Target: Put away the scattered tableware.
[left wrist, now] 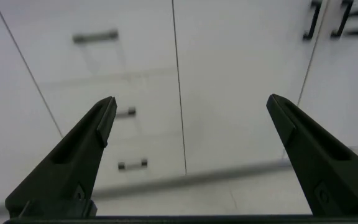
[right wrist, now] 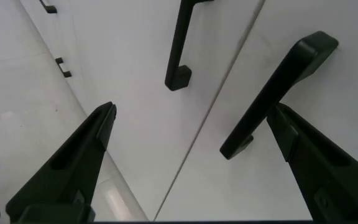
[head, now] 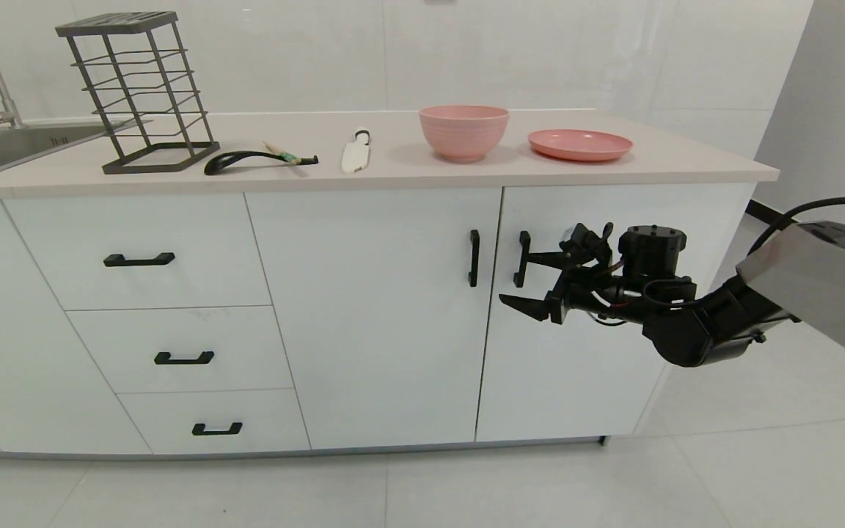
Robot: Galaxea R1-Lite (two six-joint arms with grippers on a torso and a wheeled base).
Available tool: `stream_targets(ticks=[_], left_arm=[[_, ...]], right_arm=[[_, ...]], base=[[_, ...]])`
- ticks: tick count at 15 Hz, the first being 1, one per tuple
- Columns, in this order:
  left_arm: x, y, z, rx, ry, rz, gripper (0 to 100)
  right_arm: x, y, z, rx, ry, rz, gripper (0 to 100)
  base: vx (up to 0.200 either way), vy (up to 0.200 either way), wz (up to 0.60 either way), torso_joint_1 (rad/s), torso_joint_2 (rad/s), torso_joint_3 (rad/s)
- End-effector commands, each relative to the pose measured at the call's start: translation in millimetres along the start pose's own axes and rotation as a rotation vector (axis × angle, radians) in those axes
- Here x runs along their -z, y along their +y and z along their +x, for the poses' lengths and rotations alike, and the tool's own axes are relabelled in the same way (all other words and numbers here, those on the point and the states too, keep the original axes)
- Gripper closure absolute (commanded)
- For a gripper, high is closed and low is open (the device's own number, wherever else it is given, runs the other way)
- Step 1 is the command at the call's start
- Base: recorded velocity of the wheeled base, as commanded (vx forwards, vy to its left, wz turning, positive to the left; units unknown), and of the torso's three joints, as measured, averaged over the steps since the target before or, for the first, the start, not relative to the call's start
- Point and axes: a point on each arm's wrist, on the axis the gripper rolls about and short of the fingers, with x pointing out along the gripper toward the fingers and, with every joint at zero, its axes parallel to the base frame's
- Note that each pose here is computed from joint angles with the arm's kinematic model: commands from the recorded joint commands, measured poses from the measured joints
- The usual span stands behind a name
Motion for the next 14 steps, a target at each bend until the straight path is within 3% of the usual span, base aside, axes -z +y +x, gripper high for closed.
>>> stream_targets(ticks=[1,2,3,6,7,10,13,14], left_arm=[[-62.4,2.9,-7,0.013,-0.233,0.016,0],[-103.1,5.9,0,0.049,-0.310,0.028,0],[-124.6,7.7,9,0.182,-0.325,0.031,0],[-124.3,4.6,50,0.474,-0.167,-0.011,0],[-129.1,-5.0,76,0.614,-0.107,-0.033,0],[-123.3,-43.9,126,0.841,-0.012,-0.044,0],[-123.5,-85.6,174,0.966,0.097,-0.035,0],[-123.5,-85.6,174,0.966,0.097,-0.035,0]], right_arm=[[4,0,2,-0.004,-0.007,-0.006,0],[4,-2,2,-0.001,-0.010,-0.006,0],[3,-1,1,-0.022,-0.021,-0.010,0],[2,-2,-5,-0.099,-0.056,-0.047,0],[-4,-3,-7,-0.112,-0.073,-0.063,0],[-18,7,-24,-0.120,-0.074,-0.063,0],[-32,32,-51,-0.147,-0.059,-0.043,0],[-32,32,-51,-0.147,-0.059,-0.043,0]], base=[[0.000,0.000,0.00,0.000,0.00,0.000],[0.000,0.000,0.00,0.000,0.00,0.000],[0.000,0.000,0.00,0.000,0.00,0.000],[0.000,0.000,0.00,0.000,0.00,0.000],[0.000,0.000,0.00,0.000,0.00,0.000],[0.000,0.000,0.00,0.000,0.00,0.000],[0.000,0.000,0.00,0.000,0.00,0.000],[0.000,0.000,0.00,0.000,0.00,0.000]])
